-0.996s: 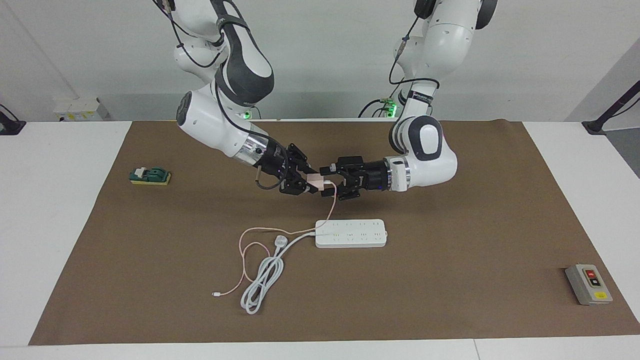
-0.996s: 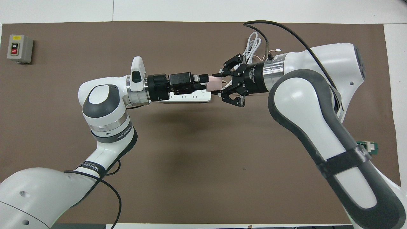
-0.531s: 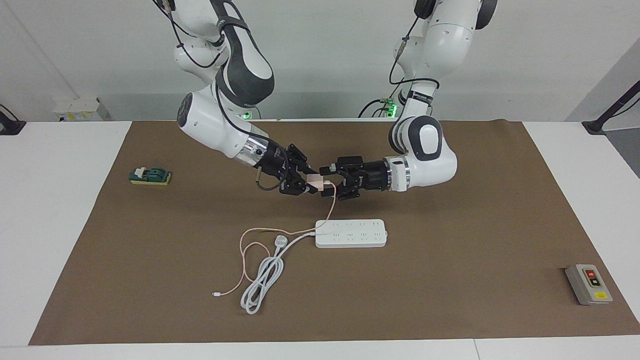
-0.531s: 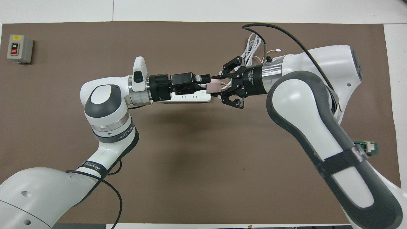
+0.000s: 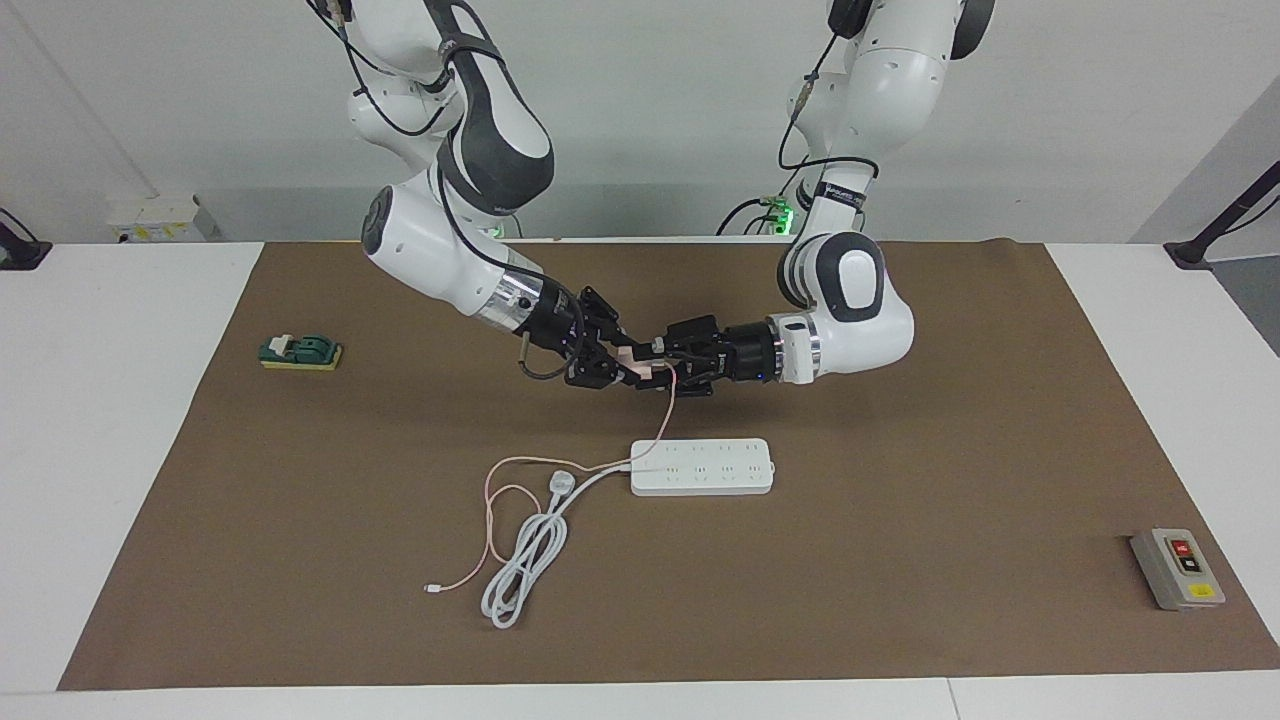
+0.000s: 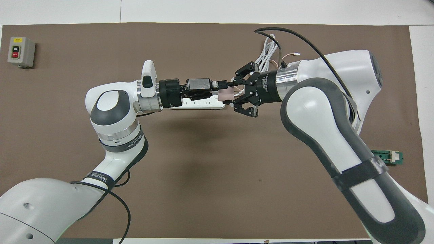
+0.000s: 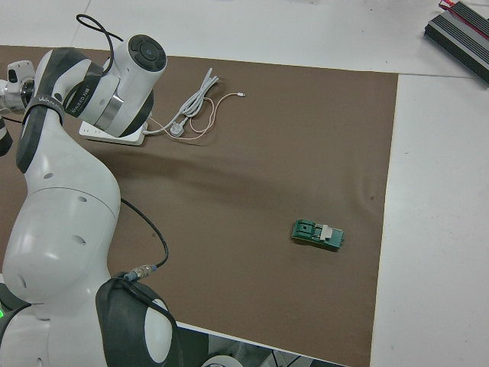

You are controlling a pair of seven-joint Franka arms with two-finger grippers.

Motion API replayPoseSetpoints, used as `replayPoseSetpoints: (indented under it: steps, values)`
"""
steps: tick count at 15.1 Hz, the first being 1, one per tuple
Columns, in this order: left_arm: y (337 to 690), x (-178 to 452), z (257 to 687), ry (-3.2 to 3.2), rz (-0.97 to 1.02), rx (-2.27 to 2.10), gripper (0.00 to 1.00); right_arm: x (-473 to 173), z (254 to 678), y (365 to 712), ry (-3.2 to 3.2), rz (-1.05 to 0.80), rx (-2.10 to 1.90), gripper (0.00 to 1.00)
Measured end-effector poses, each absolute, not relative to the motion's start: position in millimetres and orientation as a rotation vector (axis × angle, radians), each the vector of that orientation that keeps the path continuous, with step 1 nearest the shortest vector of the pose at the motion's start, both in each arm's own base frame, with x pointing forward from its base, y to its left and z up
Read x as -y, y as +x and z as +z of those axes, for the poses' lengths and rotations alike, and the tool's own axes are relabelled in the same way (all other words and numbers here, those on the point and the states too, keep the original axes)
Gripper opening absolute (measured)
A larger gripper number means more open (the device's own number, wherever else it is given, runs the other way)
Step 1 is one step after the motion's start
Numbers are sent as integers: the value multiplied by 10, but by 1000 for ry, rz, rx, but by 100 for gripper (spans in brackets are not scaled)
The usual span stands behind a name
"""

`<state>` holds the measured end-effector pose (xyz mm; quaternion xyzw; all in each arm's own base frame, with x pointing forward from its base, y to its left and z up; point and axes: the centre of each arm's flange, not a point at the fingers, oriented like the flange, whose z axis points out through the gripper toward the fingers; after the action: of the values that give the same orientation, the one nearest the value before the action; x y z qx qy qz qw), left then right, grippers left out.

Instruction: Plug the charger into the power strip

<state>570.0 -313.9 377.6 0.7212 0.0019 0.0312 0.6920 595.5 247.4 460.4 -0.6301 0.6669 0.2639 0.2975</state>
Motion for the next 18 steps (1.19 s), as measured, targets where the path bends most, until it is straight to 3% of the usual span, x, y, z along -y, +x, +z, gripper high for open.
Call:
replayPoseSetpoints:
  steps: [2, 3, 14, 18]
  values:
    - [5705, 3130, 3734, 1619, 71, -11, 33, -2466, 4631, 5954, -1671, 695, -1770, 47]
    - [5704, 3133, 3729, 1620, 73, -9, 31, -2464, 4625, 5953, -1671, 696, -1771, 47]
    - [5698, 3149, 3729, 1620, 72, -6, 31, -2441, 4593, 5951, -1669, 698, -1779, 50]
    - [5695, 3173, 3747, 1617, 72, -1, 31, -2423, 4569, 5950, -1667, 700, -1785, 86]
